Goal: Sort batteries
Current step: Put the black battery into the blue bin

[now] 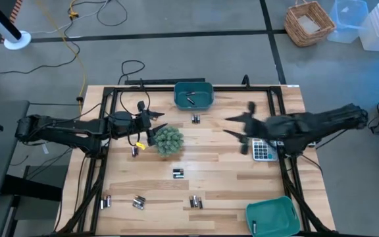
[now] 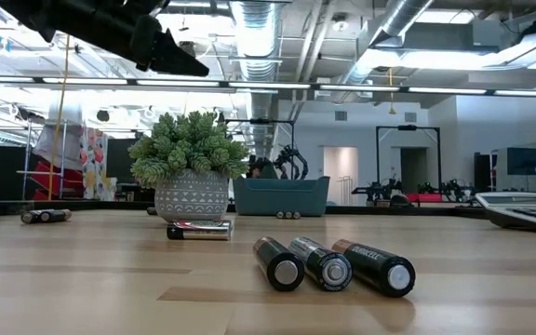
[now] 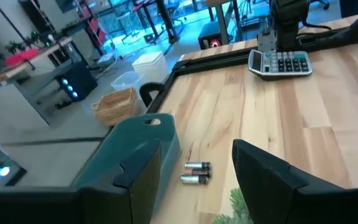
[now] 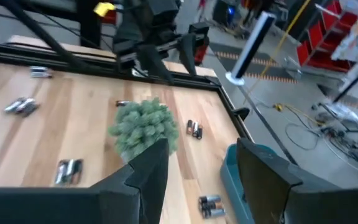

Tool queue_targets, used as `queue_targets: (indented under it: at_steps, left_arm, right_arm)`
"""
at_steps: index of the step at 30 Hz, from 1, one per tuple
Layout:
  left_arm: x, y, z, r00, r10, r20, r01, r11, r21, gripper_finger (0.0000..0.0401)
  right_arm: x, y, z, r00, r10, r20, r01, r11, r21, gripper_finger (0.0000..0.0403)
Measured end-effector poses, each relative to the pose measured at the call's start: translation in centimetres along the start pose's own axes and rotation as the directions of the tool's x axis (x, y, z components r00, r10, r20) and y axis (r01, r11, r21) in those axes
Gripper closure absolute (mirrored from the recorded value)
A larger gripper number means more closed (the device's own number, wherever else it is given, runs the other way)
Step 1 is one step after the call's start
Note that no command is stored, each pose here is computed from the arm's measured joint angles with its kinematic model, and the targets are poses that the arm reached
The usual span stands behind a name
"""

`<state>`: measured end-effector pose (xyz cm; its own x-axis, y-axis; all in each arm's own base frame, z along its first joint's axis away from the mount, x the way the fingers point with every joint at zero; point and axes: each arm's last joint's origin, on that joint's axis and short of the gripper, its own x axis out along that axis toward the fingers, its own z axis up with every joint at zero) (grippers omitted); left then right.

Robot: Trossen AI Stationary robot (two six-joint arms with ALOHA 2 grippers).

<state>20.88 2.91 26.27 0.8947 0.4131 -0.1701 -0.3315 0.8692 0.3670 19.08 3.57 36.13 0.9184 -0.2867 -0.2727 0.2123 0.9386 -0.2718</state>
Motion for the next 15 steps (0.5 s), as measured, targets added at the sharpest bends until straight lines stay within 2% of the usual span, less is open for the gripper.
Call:
queue_targets:
  at_steps: [3,6,15]
  left_arm:
    - [0.1,0.3,0.0,0.998,-0.056,0.024,0.055,0.998,0.022,0.0209]
    - [0.3,0.9,-0.1,0.998,-0.057,0.039,0.056,0.998,0.019,0.0209]
    - [0.8,2.8,-0.5,0.997,-0.044,0.060,0.050,0.995,-0.092,0.0209]
  right_arm:
    - [-3.1,-0.6,-1.5,0.998,0.043,0.050,-0.043,0.999,0.008,0.0202]
    - [-5.2,-1.2,-3.3,0.993,0.077,0.092,-0.079,0.997,0.012,0.0202]
    - [-7.9,-2.7,-8.0,0.982,0.080,0.170,-0.083,0.996,0.010,0.0202]
